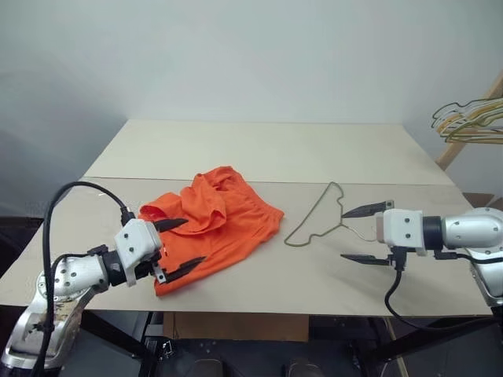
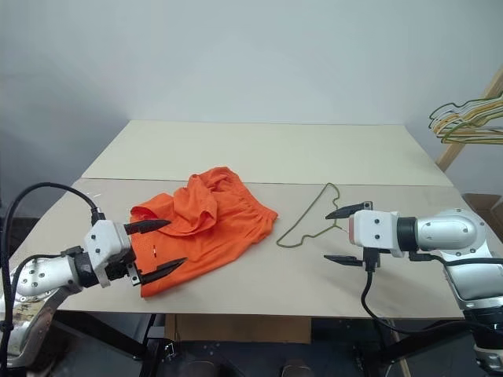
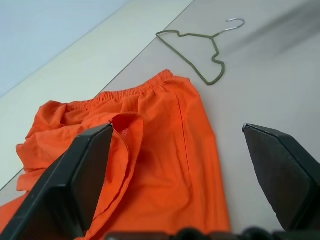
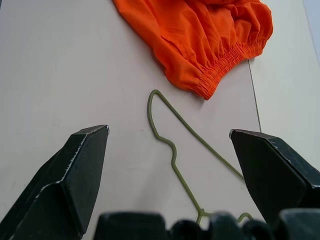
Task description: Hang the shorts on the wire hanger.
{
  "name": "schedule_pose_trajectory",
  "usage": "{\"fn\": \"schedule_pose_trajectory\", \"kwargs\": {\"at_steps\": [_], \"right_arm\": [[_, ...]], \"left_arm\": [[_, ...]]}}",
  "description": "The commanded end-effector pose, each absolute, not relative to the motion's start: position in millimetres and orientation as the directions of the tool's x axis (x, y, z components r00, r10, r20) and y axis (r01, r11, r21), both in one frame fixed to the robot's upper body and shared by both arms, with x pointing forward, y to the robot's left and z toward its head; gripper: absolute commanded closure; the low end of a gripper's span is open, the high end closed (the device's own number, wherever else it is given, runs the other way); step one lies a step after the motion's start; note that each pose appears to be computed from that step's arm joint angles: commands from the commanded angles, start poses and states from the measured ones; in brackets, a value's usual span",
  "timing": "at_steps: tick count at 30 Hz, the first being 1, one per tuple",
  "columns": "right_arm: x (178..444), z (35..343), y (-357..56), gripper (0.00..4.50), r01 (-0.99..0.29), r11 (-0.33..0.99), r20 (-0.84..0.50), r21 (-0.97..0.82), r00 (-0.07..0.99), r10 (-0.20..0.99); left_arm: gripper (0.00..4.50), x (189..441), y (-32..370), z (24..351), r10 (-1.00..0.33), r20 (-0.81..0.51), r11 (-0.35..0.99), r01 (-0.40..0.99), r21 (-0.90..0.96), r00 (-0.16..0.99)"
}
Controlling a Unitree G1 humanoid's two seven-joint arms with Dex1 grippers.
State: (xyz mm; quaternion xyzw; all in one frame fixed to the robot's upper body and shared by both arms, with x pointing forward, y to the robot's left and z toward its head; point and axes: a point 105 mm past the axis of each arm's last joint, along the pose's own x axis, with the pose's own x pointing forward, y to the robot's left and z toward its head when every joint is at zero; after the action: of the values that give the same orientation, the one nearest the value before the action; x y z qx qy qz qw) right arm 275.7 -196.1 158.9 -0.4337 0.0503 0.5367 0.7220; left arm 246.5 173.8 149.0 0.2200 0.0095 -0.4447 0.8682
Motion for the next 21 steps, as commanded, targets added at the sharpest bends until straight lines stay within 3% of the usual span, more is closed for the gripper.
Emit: {"fn": "schedule_pose_trajectory", "kwargs": {"at_steps": [1,10,18,21], "right_arm": [[278,174,-193,0.02,-0.789,0.042,-0.507,-0.613,0.434,0.745],[289,177,-193,0.02,-0.776,0.072,-0.501,-0.626,0.471,0.726],[293,173,-184,0.02,-0.786,0.008,-0.537,-0.618,0.430,0.726],[304,167,-172,0.02,-0.764,0.037,-0.516,-0.644,0.469,0.717]], "left_arm": [[0.00,248,172,165,-0.767,-0.171,0.516,0.754,0.407,0.618],[0.00,249,170,166,-0.764,-0.171,0.517,0.749,0.414,0.622],[0.00,242,176,151,-0.751,-0.259,0.480,0.772,0.417,0.607],[0.00,238,181,137,-0.737,-0.341,0.443,0.798,0.408,0.584]]}}
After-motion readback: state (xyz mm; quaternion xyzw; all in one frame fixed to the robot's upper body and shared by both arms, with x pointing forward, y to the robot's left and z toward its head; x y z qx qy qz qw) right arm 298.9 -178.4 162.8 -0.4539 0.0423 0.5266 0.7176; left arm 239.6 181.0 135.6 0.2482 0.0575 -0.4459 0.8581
